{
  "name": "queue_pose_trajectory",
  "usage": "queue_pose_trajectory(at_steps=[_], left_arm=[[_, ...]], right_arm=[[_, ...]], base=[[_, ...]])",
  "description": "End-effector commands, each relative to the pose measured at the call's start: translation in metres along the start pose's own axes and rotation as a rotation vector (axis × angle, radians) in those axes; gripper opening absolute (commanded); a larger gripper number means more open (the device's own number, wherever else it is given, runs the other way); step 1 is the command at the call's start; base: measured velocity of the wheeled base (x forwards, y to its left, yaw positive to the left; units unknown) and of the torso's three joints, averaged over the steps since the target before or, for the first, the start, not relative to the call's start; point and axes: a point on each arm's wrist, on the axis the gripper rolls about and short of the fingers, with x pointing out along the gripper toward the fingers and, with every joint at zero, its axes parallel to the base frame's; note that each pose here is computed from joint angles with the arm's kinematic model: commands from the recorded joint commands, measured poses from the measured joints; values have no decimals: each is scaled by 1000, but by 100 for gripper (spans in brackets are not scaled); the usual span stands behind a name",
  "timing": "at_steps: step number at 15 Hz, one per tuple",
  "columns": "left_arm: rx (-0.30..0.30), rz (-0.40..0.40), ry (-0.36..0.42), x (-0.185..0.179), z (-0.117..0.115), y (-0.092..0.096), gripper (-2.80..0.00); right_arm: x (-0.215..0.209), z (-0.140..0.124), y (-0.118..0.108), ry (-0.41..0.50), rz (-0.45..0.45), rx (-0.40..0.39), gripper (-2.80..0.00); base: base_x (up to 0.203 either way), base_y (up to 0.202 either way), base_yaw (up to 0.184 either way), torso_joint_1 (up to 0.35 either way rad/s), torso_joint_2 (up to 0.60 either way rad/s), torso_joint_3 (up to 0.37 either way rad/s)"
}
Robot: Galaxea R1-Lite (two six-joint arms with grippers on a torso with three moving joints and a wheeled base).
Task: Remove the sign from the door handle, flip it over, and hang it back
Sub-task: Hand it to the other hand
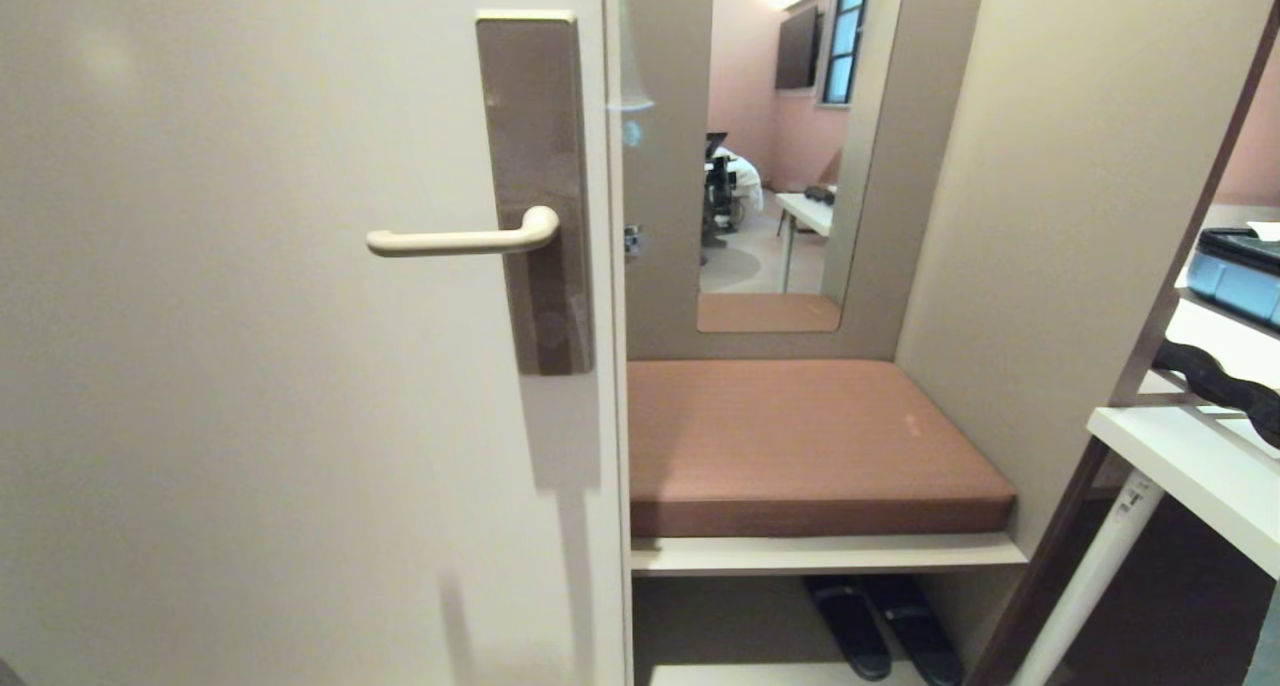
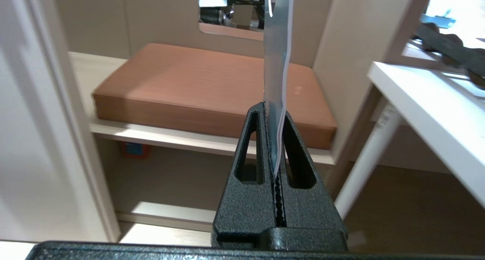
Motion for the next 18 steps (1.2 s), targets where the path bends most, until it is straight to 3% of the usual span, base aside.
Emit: queue_pose_trajectory(at_steps=[1, 18], left_arm=[[-4, 2, -1, 0, 0, 0, -280], [-7, 2, -2, 0, 0, 0, -280]], right_arm=[[0, 0, 0, 2, 0, -1, -280], [0, 0, 0, 2, 0, -1, -280]], base=[[0, -127, 5, 7, -2, 6], [0, -3, 0, 0, 0, 0]])
